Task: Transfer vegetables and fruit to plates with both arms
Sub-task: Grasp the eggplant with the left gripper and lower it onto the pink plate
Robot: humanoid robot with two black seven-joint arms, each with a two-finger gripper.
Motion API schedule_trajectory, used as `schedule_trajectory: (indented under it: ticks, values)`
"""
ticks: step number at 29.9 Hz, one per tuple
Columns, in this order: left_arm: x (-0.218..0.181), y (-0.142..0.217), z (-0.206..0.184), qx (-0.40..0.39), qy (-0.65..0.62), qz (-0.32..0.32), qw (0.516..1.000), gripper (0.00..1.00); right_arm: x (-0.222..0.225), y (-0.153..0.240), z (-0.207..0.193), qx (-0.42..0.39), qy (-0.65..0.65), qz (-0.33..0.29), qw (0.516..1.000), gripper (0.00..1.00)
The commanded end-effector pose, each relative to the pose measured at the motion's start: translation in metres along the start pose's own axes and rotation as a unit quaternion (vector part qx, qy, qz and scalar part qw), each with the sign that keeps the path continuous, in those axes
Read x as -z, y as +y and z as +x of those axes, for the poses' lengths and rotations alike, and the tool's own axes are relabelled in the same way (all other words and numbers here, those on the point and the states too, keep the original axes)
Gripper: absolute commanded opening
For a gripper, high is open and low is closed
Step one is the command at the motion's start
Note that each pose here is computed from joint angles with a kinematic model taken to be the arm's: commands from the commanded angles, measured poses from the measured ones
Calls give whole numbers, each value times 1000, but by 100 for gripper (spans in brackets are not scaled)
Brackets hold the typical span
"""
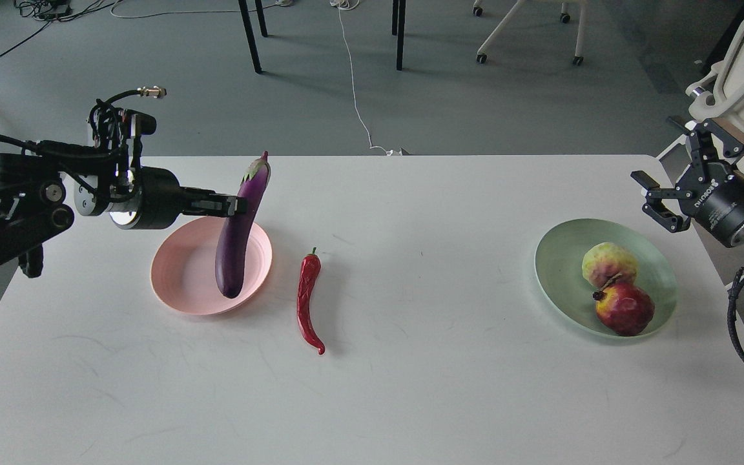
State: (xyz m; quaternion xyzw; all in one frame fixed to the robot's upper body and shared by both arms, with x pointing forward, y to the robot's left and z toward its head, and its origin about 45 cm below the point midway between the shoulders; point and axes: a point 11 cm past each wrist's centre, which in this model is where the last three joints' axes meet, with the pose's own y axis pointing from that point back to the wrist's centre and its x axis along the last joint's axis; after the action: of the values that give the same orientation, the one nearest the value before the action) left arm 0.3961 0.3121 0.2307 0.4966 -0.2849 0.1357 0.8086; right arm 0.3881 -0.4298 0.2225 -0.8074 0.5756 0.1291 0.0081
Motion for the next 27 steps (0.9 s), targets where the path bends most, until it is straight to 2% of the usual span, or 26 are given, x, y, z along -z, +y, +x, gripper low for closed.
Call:
schedule_trajectory:
  ticks: [1,6,11,12,15,18,24,27]
  values:
    - [23,4,-21,19,-2,20,1000,16,-2,1,0,0,1,-2,1000,96]
    - [31,1,-31,27,6,28,999,28,-1,1,0,0,1,-2,1000,96]
    - [48,4,-39,30,22,48,998,73,-1,1,0,0,1,-1,1000,95]
    - [50,6,-39,29,24,50,998,78,-1,1,0,0,1,-1,1000,96]
    - [52,10,-37,25,26,51,998,85,-2,1,0,0,0,-2,1000,95]
    - [56,22,-30,14,26,58,998,88,-3,0,-1,2,-1,-3,1000,96]
    - [-13,19,-12,-5,-19,-28,999,92,-5,-2,-3,4,-2,-3,1000,96]
    - [-42,13,-17,2,-41,-43,998,92,-5,-2,-3,3,-2,-3,1000,96]
